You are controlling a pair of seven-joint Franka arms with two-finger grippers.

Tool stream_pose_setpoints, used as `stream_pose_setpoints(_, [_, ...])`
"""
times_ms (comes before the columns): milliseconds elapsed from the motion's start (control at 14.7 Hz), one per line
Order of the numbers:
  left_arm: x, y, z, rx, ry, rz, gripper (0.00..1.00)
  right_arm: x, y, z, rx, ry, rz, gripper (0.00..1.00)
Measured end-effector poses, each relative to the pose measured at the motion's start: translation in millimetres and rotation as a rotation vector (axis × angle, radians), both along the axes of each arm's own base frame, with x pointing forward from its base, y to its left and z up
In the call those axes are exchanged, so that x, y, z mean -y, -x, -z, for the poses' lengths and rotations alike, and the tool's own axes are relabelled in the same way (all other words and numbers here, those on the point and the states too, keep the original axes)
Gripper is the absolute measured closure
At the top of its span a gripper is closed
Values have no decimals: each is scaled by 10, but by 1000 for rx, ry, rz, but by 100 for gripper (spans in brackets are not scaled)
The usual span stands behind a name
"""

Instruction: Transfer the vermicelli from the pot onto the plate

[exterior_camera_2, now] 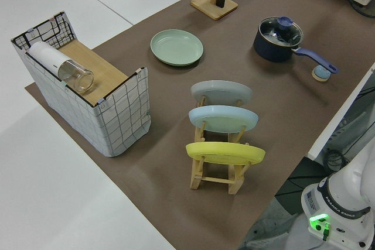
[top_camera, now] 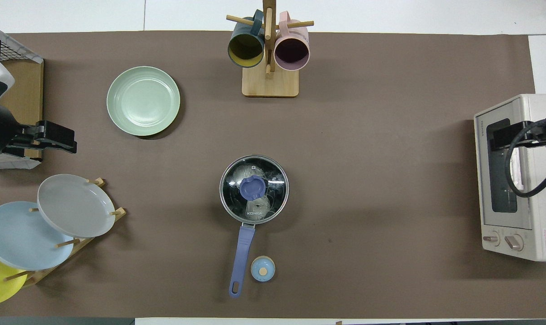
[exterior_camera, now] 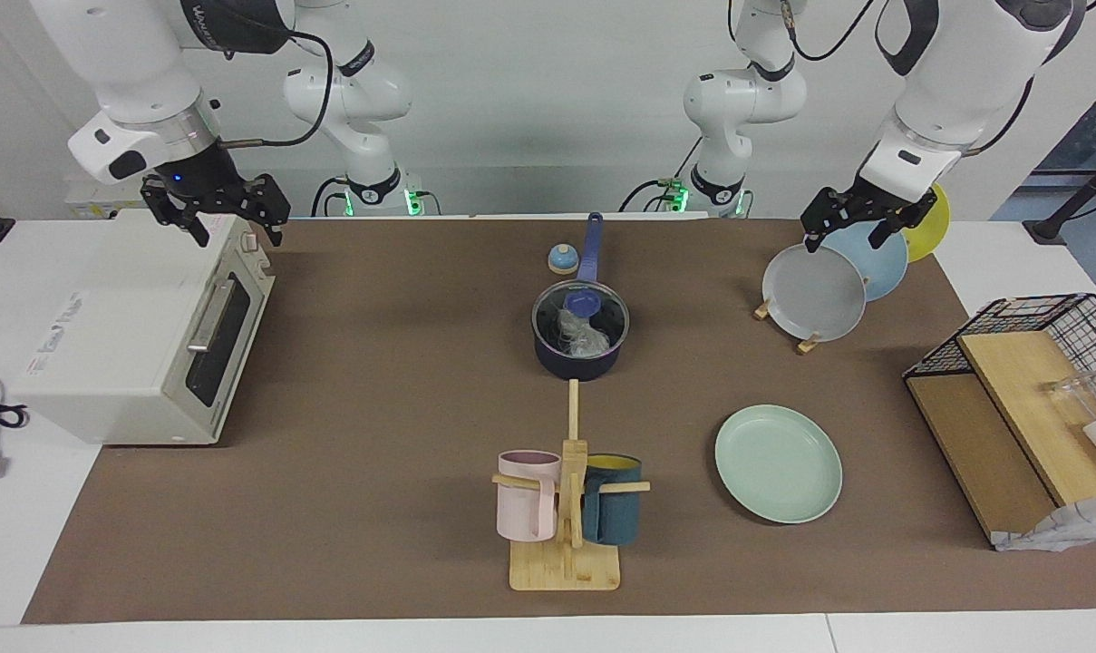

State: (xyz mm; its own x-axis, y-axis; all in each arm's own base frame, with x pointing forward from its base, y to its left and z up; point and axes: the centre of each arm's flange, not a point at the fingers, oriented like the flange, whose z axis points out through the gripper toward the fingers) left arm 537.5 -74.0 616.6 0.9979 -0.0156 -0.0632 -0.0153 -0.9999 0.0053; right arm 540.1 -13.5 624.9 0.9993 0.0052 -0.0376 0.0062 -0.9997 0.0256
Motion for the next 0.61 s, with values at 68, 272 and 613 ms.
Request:
stream_pose_setpoints(68, [0, 0, 0, 0, 0, 0, 0, 0, 0, 0, 0, 0, 0, 0])
stream_pose_setpoints(272, [0, 0, 0, 0, 0, 0, 0, -2, 0, -1, 0, 0, 0, 0])
stream_pose_setpoints(613, [0, 0, 0, 0, 0, 0, 0, -177, -7, -10, 7, -32, -26, 0])
